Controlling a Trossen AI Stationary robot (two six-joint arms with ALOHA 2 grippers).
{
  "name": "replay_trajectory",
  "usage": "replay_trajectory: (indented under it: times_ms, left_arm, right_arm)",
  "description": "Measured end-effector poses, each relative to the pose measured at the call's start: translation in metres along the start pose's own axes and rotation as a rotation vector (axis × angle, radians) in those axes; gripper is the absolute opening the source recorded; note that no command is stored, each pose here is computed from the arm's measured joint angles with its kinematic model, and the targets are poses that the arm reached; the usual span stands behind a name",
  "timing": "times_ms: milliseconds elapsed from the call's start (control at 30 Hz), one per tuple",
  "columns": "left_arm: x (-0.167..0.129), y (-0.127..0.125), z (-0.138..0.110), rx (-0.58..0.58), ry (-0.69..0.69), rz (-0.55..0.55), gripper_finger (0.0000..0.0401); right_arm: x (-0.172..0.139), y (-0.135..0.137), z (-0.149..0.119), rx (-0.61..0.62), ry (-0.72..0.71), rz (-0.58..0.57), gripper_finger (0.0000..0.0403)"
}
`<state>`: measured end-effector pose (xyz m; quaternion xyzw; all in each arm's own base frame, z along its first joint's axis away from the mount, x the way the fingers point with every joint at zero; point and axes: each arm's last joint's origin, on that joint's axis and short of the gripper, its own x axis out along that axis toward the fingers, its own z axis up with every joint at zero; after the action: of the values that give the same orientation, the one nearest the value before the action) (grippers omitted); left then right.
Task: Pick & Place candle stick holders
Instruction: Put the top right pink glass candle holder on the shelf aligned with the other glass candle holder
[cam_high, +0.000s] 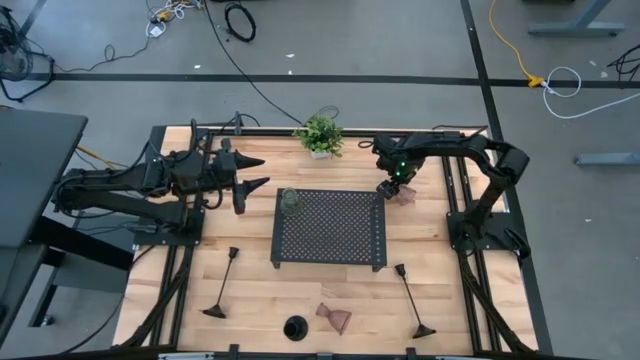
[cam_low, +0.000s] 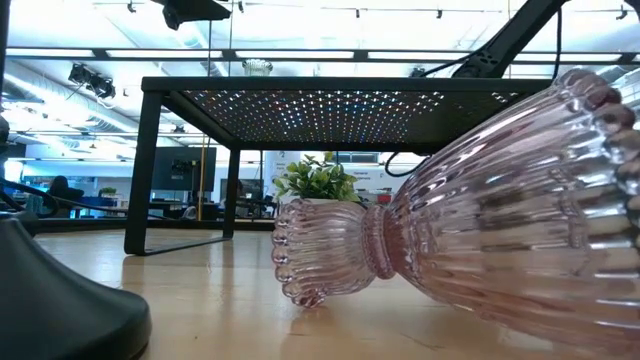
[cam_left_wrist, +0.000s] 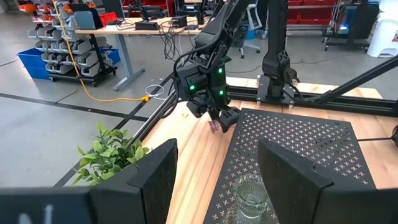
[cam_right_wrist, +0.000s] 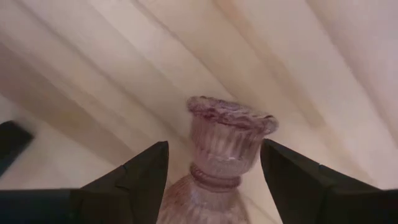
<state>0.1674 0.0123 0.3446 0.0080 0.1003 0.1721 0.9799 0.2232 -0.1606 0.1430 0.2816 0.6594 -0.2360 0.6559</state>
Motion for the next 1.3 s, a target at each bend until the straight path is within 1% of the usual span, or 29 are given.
replay_trajectory:
  times_ms: [100,267,433,633,700,1100,1300]
  left_arm:
    - [0.0000,0.0000,0.0000,0.000,0.000,0.000,0.0225]
    - [0.0000,0.0000,-0.0001,0.000,0.001,0.000,0.0224]
    - [0.0000,0.0000,-0.0005,-0.005,0.005,0.000,0.0224]
    - [0.0000,0.0000,-0.0005,-0.018,0.005,0.000,0.0224]
    - [0.0000,0.0000,-0.0005,-0.023,0.005,0.000,0.0224]
    - [0.0000,0.0000,-0.0005,-0.023,0.005,0.000,0.0224]
    - [0.0000,0.0000,-0.0005,-0.023,0.005,0.000,0.0225]
  right_arm:
    - [0.0001,0.0015,-0.0001,-0.007,-0.005,-0.029,0.0248]
    - [0.0004,0.0054,0.0000,-0.019,-0.010,-0.026,0.0223]
    - [0.0005,0.0067,0.0001,-0.014,-0.012,-0.022,0.0183]
    - [0.0004,0.0066,-0.0001,-0.004,-0.010,-0.017,0.0120]
    - [0.0002,0.0067,-0.0001,-0.004,-0.011,-0.016,0.0107]
    - [0.0002,0.0065,-0.0008,-0.024,-0.004,-0.019,0.0107]
    - [-0.0026,0.0049,-0.0031,-0.047,-0.004,-0.067,0.0107]
